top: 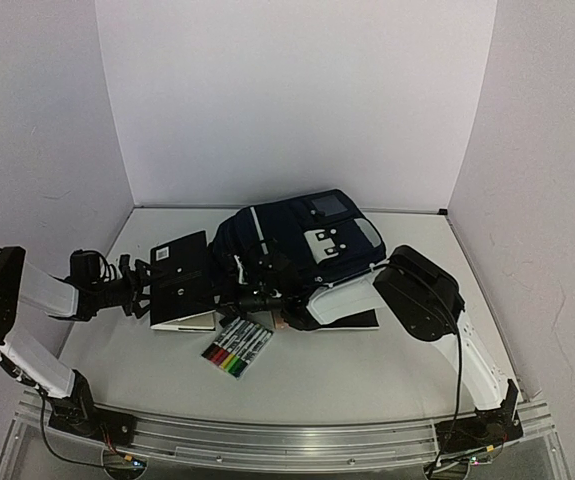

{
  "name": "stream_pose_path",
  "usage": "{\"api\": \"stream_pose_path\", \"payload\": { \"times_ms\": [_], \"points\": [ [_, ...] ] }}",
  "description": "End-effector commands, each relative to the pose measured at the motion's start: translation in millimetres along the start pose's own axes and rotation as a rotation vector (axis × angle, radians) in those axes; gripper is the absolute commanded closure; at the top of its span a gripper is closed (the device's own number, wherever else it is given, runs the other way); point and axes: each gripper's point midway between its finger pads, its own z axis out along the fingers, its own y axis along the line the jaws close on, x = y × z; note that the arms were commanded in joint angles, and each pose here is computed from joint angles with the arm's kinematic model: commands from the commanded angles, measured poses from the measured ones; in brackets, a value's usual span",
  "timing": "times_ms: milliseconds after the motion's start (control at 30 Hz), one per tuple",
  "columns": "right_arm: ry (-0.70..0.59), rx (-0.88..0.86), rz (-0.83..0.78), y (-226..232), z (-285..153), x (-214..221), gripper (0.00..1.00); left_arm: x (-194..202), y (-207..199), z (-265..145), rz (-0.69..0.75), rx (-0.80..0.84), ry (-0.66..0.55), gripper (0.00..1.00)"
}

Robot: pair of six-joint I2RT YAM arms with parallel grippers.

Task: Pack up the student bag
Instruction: Pick up the book from the center of the board.

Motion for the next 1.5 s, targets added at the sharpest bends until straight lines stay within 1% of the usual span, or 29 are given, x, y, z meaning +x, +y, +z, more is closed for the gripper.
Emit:
{"api": "stream_pose_path", "payload": {
  "times_ms": [0,33,367,433,533,667,733,867,1033,1200,1267,1300,1467],
  "points": [
    [-0.078,-0.286,-0.187,117.5,-20.2,-33.9,1.0,-3.9,-35.5,-3.6,0.082,0.161,0.008,0.2],
    [-0.074,-0.292,-0.188,118.5,-20.4,-33.5,1.0,-3.5,-36.9,-4.0,0.084,0.169,0.009,0.26],
    [-0.062,-0.285,-0.192,115.6,-24.4,-27.3,0.99,9.0,-40.2,-15.7,0.075,0.2,-0.014,0.74],
    [-0.064,-0.28,-0.191,114.2,-25.3,-27.2,0.93,9.6,-42.4,-19.0,0.077,0.199,-0.025,0.79],
    [-0.072,-0.273,-0.194,113.4,-26.9,-27.3,0.73,10.2,-51.2,-25.2,0.095,0.204,-0.038,0.86],
    [-0.089,-0.262,-0.208,114.8,-30.9,-28.4,0.58,8.8,-59.5,-34.0,0.115,0.182,-0.066,0.98],
    [-0.102,-0.256,-0.221,117.5,-34.0,-30.0,0.51,6.6,-69.0,-41.5,0.137,0.181,-0.095,1.0],
    [-0.138,-0.227,-0.263,124.5,-44.9,-33.8,0.36,-2.7,-84.7,-57.8,0.162,0.152,-0.163,1.0],
    [-0.185,-0.093,-0.364,127.1,-62.0,-41.3,0.25,-22.4,-105.3,-79.6,0.172,0.11,-0.23,1.0],
    [-0.212,0.087,-0.454,119.5,-84.4,-53.7,0.17,-42.9,-126.0,-93.8,0.17,0.126,-0.26,1.0],
    [-0.233,0.18,-0.497,114.5,-96.0,-65.1,0.15,-50.4,-128.8,-97.4,0.167,0.12,-0.272,1.0],
    [-0.248,0.255,-0.525,108.5,-102.2,-73.4,0.13,-54.5,-129.6,-99.5,0.168,0.111,-0.28,1.0],
    [-0.254,0.726,-0.675,66.8,-140.4,-106.5,0.08,-69.3,-121.7,-103.7,0.154,0.067,-0.299,1.0]
  ]
}}
